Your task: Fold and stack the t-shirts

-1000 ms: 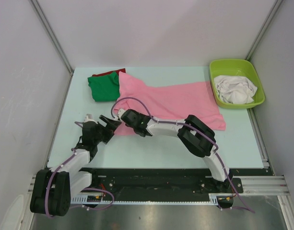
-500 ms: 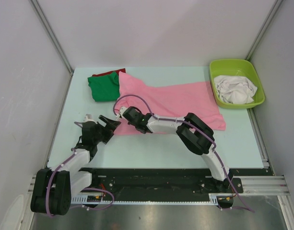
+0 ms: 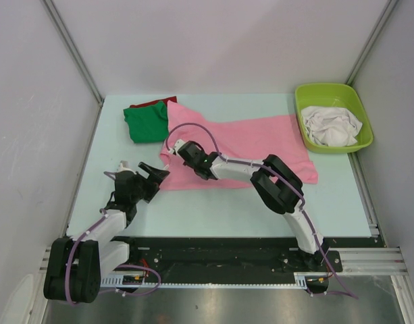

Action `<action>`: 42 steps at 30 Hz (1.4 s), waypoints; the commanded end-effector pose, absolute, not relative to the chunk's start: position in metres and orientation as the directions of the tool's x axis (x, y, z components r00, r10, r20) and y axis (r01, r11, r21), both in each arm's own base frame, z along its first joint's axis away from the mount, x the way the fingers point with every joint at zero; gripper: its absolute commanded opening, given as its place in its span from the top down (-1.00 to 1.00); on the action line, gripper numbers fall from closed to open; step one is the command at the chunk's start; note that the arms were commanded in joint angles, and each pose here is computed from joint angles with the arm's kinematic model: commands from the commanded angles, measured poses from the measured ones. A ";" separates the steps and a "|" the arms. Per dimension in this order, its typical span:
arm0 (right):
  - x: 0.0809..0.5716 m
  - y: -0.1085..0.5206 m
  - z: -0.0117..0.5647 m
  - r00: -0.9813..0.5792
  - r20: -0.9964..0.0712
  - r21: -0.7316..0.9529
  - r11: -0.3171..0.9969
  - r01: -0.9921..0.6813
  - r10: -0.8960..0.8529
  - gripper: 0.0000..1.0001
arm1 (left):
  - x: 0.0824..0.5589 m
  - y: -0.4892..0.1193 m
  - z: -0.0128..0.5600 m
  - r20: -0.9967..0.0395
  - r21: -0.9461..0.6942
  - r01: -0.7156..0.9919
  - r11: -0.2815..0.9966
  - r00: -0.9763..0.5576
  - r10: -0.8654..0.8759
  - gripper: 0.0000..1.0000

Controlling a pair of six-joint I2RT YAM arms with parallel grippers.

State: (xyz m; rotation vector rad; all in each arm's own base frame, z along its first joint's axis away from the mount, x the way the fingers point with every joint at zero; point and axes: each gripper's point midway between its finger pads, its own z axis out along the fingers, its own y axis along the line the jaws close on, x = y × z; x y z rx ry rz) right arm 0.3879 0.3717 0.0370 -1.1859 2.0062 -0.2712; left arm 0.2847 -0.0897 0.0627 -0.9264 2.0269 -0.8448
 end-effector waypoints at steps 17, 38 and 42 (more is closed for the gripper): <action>0.505 0.297 0.066 -0.610 -0.741 -0.248 0.959 -0.141 -0.281 -0.99 | 0.287 -0.086 0.060 -0.365 -0.784 -0.310 0.538 -0.470 -0.803 -1.00; 0.376 0.146 0.170 -0.532 -0.841 -0.002 0.983 0.183 0.097 -0.99 | 0.252 -0.080 0.097 -0.469 -0.703 -0.271 0.658 -0.519 -0.715 -0.93; 0.351 0.122 0.154 -0.585 -0.778 0.107 0.966 0.238 0.230 -1.00 | 0.245 -0.098 0.078 -0.448 -0.657 -0.278 0.701 -0.604 -0.659 -0.89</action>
